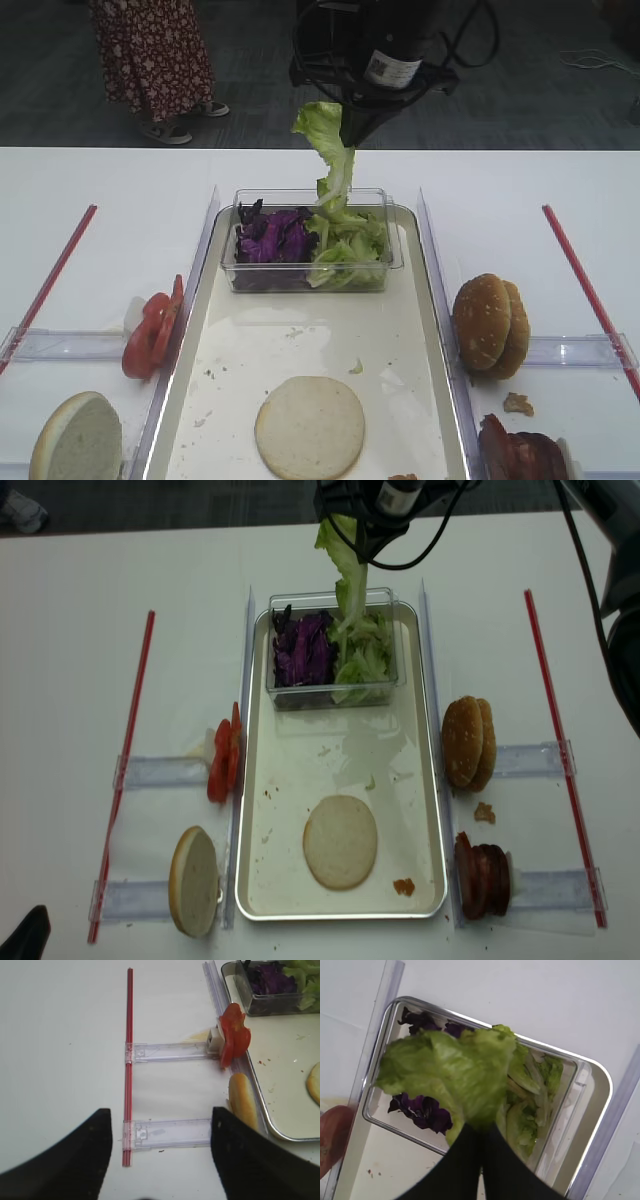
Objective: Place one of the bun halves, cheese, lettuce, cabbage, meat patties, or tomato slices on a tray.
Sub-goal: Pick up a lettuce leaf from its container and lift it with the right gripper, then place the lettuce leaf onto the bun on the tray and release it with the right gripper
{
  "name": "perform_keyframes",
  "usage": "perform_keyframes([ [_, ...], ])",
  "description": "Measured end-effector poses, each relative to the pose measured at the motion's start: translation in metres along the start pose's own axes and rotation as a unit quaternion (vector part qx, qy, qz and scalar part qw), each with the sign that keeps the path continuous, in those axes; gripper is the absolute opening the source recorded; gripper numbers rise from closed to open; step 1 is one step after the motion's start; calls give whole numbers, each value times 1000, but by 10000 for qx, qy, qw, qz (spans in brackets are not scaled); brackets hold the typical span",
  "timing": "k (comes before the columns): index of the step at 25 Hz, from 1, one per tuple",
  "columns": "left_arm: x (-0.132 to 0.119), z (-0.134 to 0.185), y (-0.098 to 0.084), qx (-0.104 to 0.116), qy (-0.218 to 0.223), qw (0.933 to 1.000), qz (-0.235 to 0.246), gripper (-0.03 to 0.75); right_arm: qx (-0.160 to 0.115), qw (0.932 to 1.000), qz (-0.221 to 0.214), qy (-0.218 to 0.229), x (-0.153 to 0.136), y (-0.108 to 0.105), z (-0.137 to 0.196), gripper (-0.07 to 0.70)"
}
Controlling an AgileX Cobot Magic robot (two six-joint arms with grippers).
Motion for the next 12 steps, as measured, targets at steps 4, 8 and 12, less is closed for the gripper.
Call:
perform_keyframes([
  [4, 0, 0, 0, 0, 0, 10000, 0, 412, -35, 10000, -73, 30, 0, 2, 2, 35],
  [8, 0, 0, 0, 0, 0, 10000, 0, 412, -38, 9998, -97, 153, 3, 3, 12, 35],
  [12, 0, 0, 0, 0, 0, 10000, 0, 412, 23, 9995, -189, 271, 12, 8, 27, 35],
])
Point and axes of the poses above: a point on each arm's last joint axis where the gripper is mounted, x pointing back along that axis away from the gripper, y along the wrist's bending axis when the last joint is at zero, z = x × y, the point moved 2 cm from there along -x, pointing out along that axis toward the gripper, and after that the axes turned 9 degrees about x, right-handed, at the moved point
